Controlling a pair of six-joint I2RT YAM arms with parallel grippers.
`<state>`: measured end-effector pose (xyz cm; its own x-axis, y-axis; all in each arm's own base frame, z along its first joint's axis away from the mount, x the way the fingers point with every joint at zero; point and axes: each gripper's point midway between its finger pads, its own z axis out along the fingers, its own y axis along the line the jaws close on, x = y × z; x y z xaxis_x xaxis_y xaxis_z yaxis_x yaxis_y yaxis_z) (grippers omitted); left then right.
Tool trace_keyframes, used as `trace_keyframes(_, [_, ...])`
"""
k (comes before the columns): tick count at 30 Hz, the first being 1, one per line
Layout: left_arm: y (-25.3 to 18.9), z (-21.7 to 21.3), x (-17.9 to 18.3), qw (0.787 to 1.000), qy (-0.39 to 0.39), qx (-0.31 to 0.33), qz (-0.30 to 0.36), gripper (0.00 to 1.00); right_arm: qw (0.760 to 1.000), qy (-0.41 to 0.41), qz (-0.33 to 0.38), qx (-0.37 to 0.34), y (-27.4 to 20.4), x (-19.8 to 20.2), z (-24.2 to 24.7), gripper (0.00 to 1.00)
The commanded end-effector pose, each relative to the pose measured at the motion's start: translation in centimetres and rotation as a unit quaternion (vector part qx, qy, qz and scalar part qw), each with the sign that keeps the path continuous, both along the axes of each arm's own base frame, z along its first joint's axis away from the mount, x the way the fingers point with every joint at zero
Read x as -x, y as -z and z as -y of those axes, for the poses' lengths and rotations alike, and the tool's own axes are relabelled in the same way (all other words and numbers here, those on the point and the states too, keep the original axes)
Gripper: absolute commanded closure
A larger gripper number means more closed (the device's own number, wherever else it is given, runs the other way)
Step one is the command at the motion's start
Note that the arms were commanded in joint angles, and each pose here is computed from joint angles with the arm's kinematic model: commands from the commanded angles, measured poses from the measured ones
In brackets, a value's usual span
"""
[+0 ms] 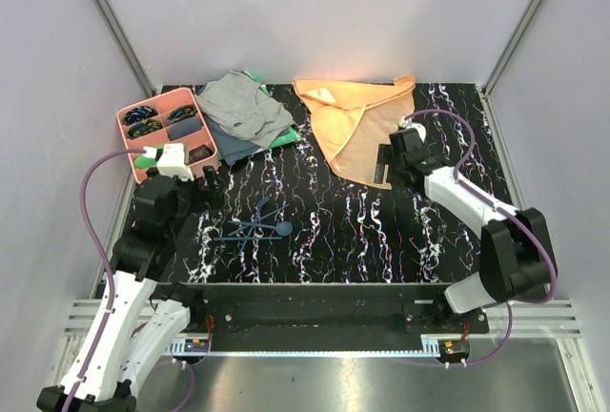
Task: Fold the napkin, place the utensils inside, and roll it up
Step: Flatten the napkin out
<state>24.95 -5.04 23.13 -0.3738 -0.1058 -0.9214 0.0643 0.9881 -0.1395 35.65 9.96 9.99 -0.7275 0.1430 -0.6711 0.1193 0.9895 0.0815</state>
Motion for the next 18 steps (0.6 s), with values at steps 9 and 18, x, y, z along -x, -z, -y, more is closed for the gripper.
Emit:
trace_keyframes(9, [-1.0, 0.9, -0.6, 1.000, 0.023, 0.008, 0.019, 0.01, 0.995, 0.057, -0.056, 0.066, 4.2, -3.5, 0.9, 0.41])
trace_keyframes(18, [-1.0, 1.1, -0.6, 0.999, 0.027, 0.010, 0.018, 0.01, 0.994, 0.051, -0.091, 0.043, 6.9, -4.7, -0.4, 0.46])
